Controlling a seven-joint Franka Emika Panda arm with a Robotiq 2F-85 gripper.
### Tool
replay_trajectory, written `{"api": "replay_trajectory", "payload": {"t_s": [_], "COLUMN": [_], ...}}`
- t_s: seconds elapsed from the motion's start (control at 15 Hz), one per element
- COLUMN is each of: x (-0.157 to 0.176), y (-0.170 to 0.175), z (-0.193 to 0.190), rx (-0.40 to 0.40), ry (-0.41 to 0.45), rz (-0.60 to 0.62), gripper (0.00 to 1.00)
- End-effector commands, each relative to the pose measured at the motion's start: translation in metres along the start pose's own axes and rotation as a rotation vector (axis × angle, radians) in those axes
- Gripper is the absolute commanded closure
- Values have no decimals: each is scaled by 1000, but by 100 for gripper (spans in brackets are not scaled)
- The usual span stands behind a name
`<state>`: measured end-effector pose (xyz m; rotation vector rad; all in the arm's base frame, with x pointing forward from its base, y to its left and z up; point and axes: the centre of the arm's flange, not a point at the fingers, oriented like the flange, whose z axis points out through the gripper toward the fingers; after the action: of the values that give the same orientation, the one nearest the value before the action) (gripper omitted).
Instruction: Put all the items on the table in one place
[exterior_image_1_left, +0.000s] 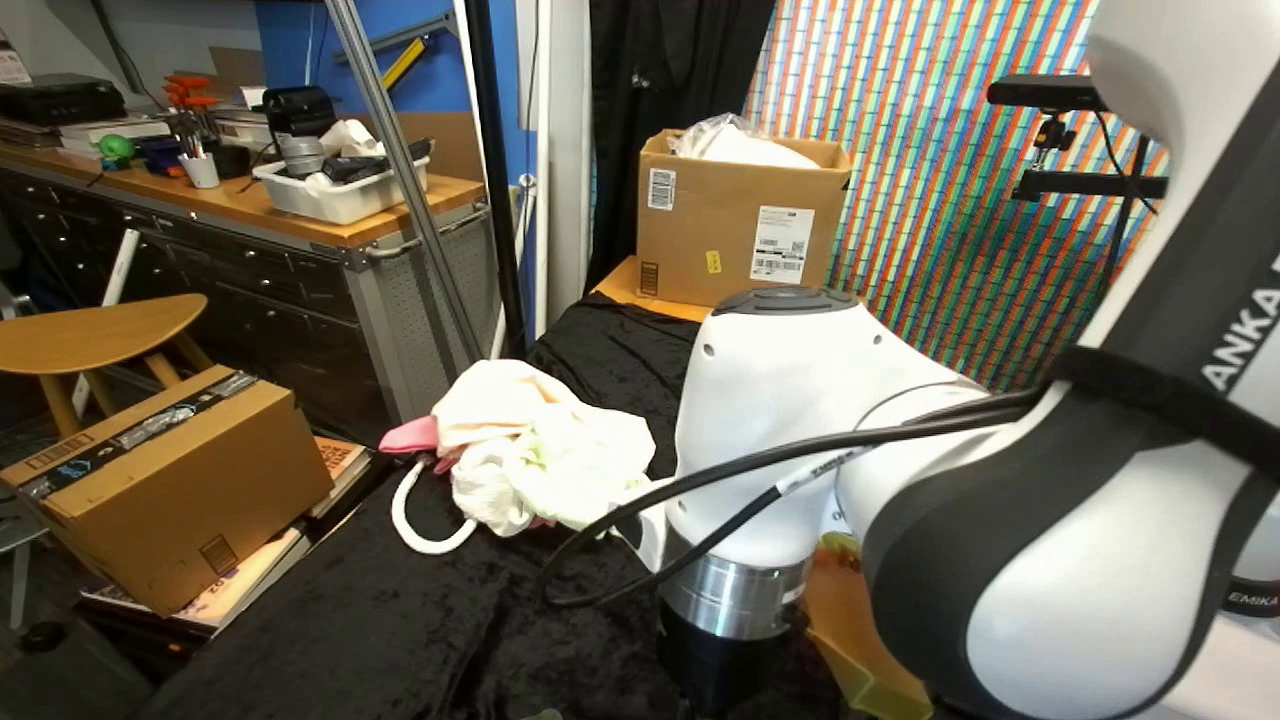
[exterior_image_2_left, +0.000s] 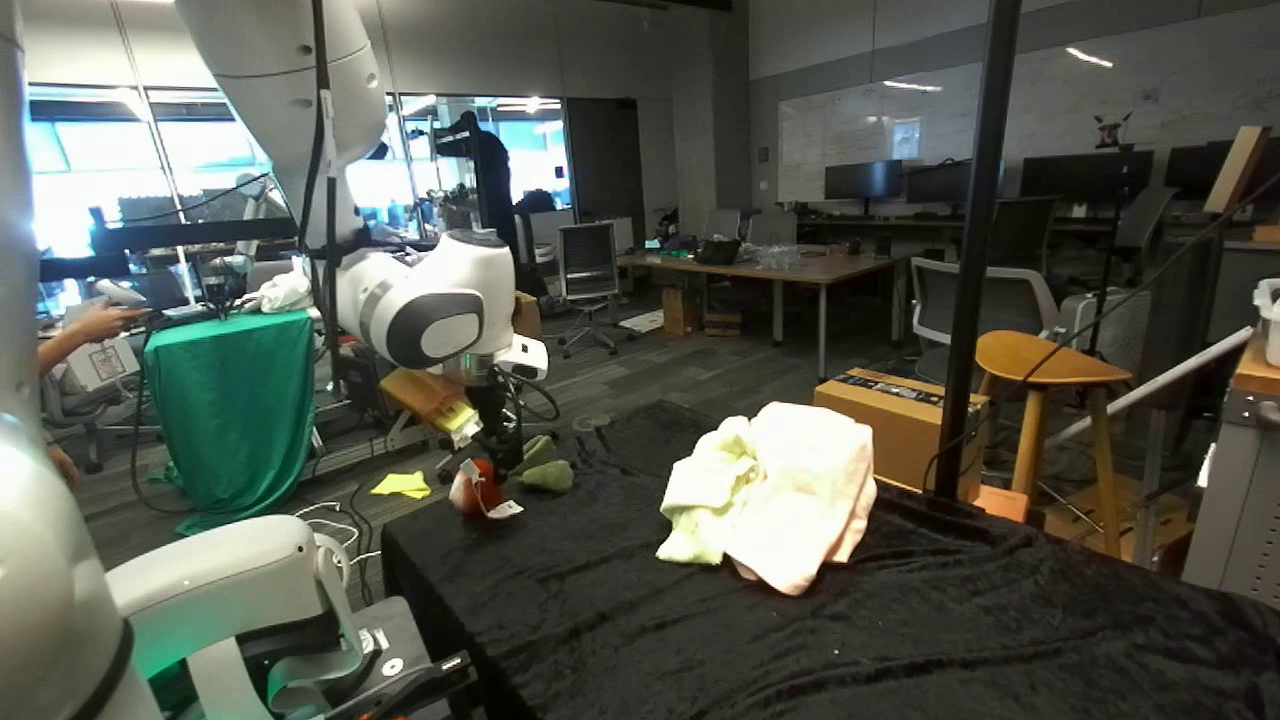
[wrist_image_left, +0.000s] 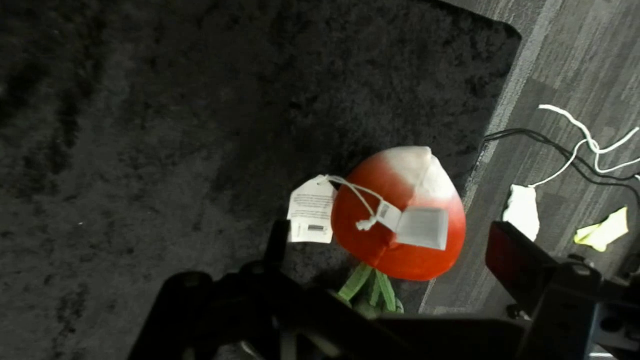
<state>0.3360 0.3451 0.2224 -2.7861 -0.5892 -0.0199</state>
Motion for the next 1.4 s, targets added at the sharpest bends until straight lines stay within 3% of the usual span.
{"api": "replay_trajectory", "payload": {"t_s": [0.0, 0.67, 1.33], "x": [6, 6, 10], "y": [-21, -58, -58], "z": [21, 46, 61], "rx": [17, 39, 26], "ry": [27, 20, 73], "rz": [12, 6, -8], "gripper": [0, 0, 0]}}
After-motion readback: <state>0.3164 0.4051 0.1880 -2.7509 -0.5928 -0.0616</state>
